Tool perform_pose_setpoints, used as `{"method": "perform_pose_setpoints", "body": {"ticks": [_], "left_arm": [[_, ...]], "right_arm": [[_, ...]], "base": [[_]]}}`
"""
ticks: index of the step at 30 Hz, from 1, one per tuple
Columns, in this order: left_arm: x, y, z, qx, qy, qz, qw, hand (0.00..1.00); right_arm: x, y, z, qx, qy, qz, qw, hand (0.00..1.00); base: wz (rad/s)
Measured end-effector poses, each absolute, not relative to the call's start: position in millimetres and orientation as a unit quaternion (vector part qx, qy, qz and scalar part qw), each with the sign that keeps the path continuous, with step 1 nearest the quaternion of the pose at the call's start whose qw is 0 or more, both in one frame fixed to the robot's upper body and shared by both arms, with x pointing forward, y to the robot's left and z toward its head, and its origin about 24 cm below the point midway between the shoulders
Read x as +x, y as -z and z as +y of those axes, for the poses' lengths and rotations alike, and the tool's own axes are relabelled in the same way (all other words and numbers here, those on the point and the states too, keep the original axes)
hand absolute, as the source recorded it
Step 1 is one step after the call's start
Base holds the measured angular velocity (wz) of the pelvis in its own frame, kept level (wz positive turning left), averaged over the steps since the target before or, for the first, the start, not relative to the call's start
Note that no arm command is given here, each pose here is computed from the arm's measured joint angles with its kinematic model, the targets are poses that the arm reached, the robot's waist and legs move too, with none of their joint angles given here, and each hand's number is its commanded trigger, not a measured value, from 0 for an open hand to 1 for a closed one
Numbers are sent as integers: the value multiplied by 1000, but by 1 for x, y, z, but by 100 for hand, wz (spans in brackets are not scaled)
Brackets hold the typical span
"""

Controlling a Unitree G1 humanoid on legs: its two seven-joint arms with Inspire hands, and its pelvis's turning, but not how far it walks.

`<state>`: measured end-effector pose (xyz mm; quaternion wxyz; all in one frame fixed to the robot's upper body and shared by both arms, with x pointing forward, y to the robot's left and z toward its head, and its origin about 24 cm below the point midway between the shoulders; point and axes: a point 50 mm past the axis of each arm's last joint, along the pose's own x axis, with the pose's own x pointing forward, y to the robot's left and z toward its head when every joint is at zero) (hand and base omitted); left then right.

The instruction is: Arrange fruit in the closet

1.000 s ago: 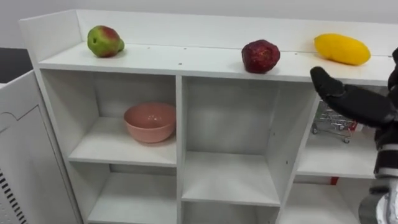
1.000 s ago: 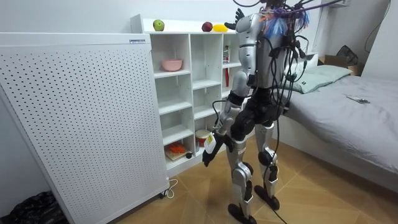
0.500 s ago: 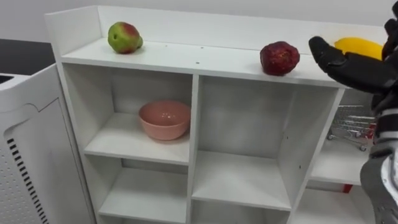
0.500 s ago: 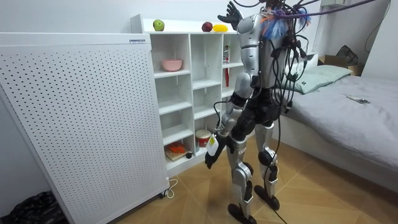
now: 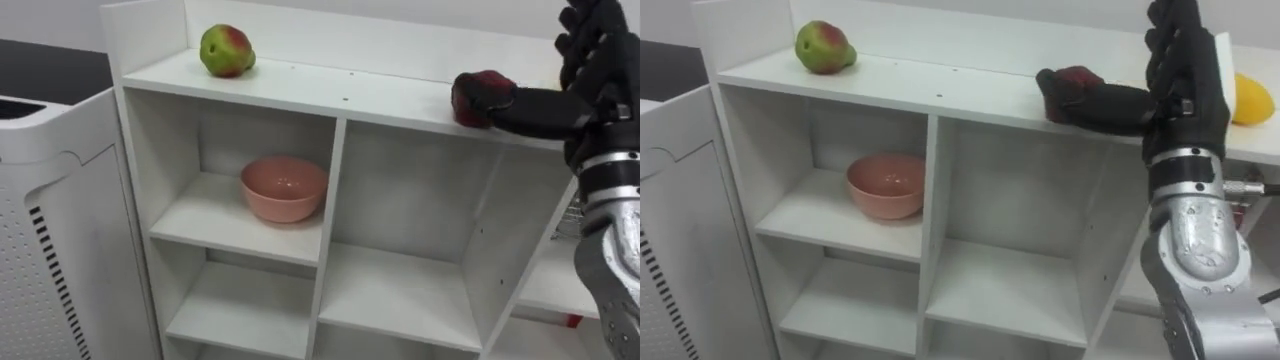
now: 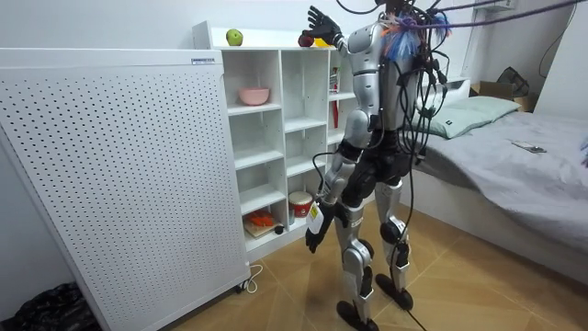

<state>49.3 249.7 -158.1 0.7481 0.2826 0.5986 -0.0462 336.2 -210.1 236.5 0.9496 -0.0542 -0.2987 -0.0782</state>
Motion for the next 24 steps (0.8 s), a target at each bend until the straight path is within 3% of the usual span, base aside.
{"method": "perform_pose_setpoints", "body": {"ticks": [13, 14, 15, 17, 24], "left_arm": [[53, 155, 254, 290, 40, 592, 751, 0], [54, 155, 255, 290, 40, 592, 751, 0], [54, 155, 255, 290, 40, 592, 751, 0], [54, 155, 254, 290, 40, 591, 752, 0], [52, 155, 255, 290, 38, 595, 748, 0]], "right_arm": [[354, -227, -221, -84, 77, -245, 963, 0], [354, -227, -222, -83, 78, -245, 963, 5], [354, -227, -223, -82, 78, -244, 963, 32], [354, -227, -225, -86, 79, -242, 963, 100], [356, -223, -229, -90, 83, -230, 966, 100]], "base": [[4], [0], [0], [0], [0]]}}
